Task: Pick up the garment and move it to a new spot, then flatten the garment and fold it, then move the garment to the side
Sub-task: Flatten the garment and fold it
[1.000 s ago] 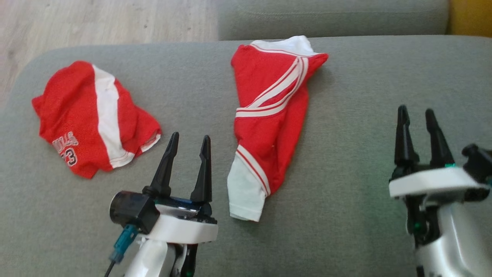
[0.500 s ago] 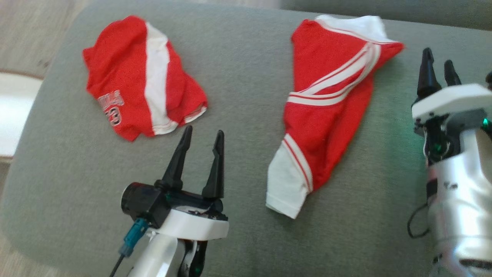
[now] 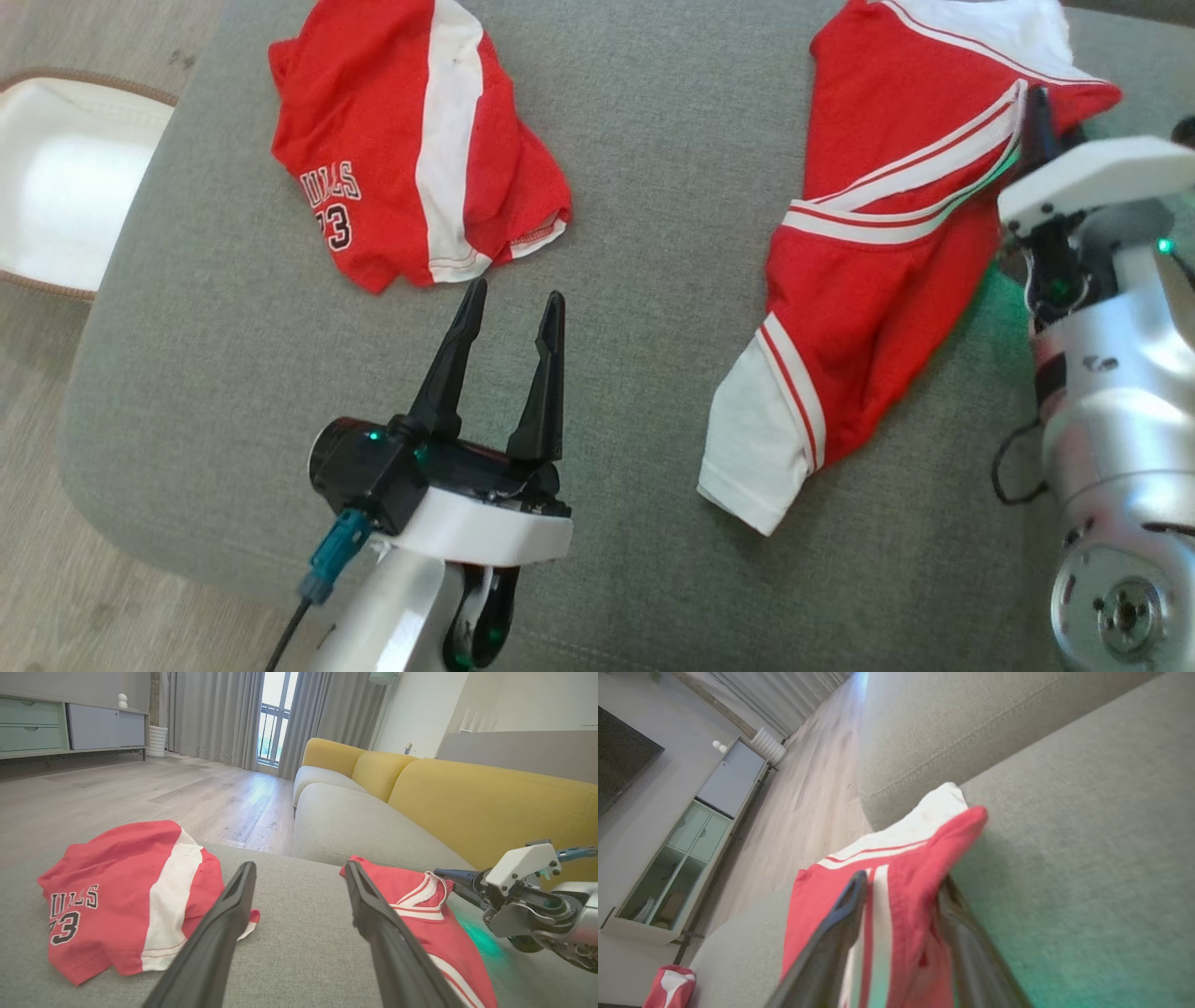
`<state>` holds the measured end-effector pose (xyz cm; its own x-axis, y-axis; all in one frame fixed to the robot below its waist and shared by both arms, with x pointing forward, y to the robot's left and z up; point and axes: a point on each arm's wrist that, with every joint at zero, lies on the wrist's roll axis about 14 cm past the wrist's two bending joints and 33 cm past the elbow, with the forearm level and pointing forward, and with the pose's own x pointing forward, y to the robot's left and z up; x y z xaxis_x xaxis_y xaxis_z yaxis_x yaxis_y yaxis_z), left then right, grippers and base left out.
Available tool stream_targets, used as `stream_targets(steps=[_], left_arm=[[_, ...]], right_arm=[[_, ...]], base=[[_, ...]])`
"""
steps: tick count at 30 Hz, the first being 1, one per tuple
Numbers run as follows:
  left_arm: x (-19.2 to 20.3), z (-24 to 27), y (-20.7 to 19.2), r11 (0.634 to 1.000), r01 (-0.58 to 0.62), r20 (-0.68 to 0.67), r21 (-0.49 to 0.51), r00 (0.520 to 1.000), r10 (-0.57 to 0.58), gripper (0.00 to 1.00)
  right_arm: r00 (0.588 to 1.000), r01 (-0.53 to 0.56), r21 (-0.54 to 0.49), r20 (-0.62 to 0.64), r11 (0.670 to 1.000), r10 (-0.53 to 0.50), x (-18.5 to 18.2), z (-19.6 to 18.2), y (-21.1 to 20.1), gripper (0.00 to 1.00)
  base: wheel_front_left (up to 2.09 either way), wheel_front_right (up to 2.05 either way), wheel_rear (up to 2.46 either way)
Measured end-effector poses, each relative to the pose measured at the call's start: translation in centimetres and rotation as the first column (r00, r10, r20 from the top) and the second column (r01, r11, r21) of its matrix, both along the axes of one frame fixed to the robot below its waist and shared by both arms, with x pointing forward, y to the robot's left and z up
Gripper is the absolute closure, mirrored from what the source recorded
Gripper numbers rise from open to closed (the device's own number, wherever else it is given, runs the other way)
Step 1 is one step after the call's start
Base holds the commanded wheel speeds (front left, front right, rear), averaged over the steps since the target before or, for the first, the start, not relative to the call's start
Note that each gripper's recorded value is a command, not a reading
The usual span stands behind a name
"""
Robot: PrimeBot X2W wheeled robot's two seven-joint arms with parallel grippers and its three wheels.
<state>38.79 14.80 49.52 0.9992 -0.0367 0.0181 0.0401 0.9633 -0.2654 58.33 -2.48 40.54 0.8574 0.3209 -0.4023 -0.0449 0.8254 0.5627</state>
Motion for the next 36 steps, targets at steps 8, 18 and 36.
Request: stream_targets(steps=[8, 18, 36], left_arm=[[-0.3, 0.3, 0.1, 1.000, -0.008, 0.007, 0.001, 1.000, 0.008, 0.00], [-1.0, 1.1, 0.0, 1.000, -0.006, 0.025, 0.004, 1.000, 0.006, 0.00], [-0.8, 2.2, -0.8, 1.000, 0.024, 0.069, 0.004, 0.997, -0.024, 0.00]], right_arm=[[0.969, -0.082, -0.010, 0.232, 0.997, 0.082, 1.5, 5.9, 3.7, 1.00], [0.789, -0.458, -0.234, 0.336, 0.857, 0.514, -4.5, 8.3, 14.1, 0.00], [0.659, -0.534, -0.425, 0.331, 0.730, 0.675, -9.6, 8.8, 13.9, 0.00]], base=[[0.00, 0.00, 0.00], [0.00, 0.00, 0.00], [0.00, 0.00, 0.00]])
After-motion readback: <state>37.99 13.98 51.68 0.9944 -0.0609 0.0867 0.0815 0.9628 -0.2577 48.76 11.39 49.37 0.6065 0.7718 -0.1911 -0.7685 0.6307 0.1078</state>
